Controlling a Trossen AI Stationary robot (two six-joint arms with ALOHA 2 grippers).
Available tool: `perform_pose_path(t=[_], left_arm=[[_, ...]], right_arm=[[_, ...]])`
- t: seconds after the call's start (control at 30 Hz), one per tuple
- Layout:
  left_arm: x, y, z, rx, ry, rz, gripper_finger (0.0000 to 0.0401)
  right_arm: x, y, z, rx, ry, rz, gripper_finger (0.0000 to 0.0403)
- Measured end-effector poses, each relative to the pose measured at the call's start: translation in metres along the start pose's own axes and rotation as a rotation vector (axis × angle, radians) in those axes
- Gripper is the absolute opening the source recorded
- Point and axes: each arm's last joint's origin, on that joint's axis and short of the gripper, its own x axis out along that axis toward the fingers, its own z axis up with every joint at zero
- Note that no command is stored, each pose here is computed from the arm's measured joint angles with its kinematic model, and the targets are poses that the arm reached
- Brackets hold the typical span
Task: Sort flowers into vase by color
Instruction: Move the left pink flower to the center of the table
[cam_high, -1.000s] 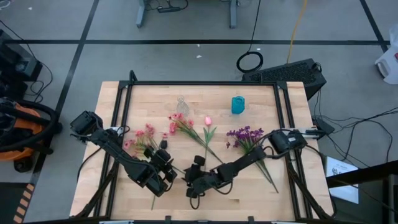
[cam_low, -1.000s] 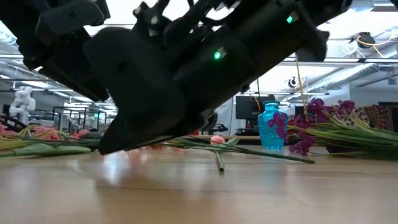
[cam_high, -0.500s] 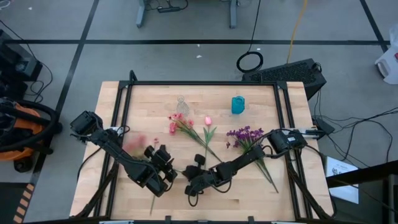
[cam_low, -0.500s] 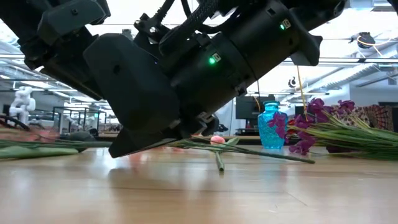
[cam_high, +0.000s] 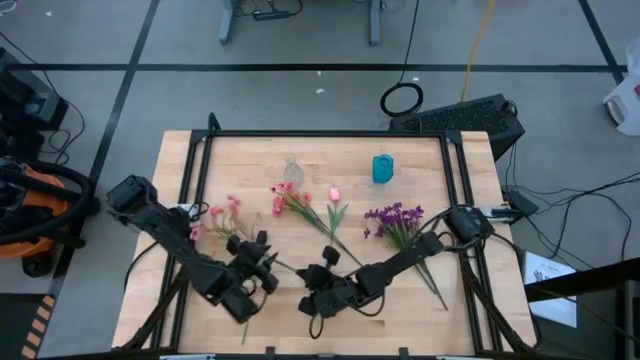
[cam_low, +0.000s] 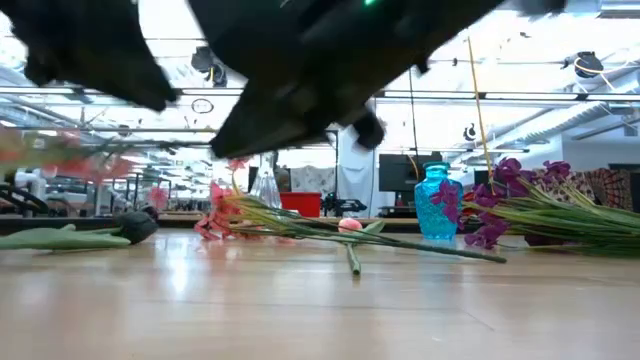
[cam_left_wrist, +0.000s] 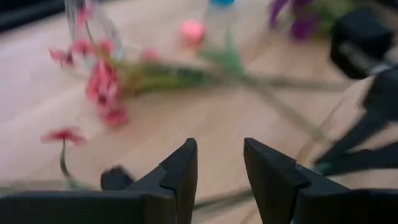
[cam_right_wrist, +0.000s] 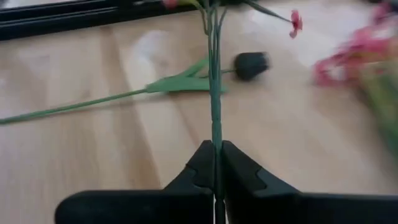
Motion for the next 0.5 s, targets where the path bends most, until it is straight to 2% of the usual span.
perform_pose_path(t=[0.2,0.37,0.5], left_arm=[[-0.034,0.004,0.008,-0.044,-0.216,-0.114,0.0136],[-0.037,0.003,0.003,-0.038,-0.222,-0.129,0.0136],[-0.032,-0.001,-0.004,-0.024,-0.218,-0.120,0.0136]], right_arm=[[-0.043,-0.002,0.003,0.042,-0.007,-0.156,0.0001],[-0.072,0.009,-0.016,0.154,-0.071,-0.208,0.0001],[-0.073,0.015,-0.035,0.217,-0.133,-0.234,0.0001]])
